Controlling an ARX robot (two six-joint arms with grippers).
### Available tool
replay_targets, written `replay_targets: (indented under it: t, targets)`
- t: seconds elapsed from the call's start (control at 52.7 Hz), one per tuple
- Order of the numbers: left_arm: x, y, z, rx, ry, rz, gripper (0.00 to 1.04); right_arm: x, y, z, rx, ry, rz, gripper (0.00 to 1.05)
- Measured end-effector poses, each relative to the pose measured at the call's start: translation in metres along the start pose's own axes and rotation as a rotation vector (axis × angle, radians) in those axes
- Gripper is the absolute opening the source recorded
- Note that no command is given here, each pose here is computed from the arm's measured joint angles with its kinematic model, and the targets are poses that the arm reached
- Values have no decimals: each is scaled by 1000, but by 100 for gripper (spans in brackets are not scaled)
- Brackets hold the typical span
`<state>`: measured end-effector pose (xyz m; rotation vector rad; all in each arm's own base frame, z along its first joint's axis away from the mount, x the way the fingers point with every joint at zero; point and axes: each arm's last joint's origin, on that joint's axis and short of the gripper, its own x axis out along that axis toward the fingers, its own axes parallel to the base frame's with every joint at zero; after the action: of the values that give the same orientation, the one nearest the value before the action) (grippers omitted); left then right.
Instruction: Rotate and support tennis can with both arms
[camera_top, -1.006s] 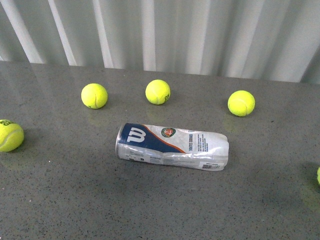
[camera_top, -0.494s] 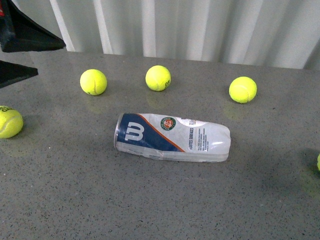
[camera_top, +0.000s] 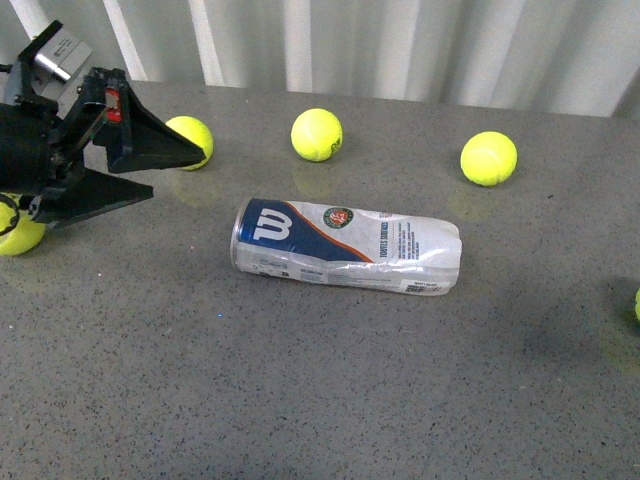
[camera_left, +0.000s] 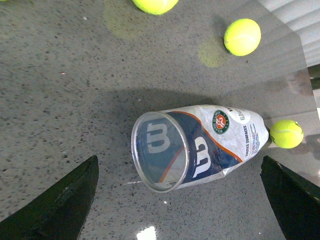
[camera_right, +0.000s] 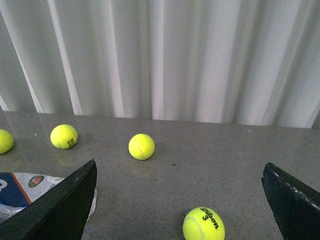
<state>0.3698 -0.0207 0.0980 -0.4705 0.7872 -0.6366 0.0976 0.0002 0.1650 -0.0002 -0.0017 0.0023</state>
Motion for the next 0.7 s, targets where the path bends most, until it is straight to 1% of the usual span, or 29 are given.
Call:
replay_targets:
  t: [0.304, 0.475, 0.702]
  targets:
    - [30, -2, -17, -4, 82, -27, 98, 0, 0, 0, 0, 0, 0, 98]
    - [39, -4, -18, 4, 84, -45, 98, 0, 0, 0, 0, 0, 0, 98]
    - [56, -12, -20, 15, 100, -91, 98, 0, 0, 0, 0, 0, 0, 98]
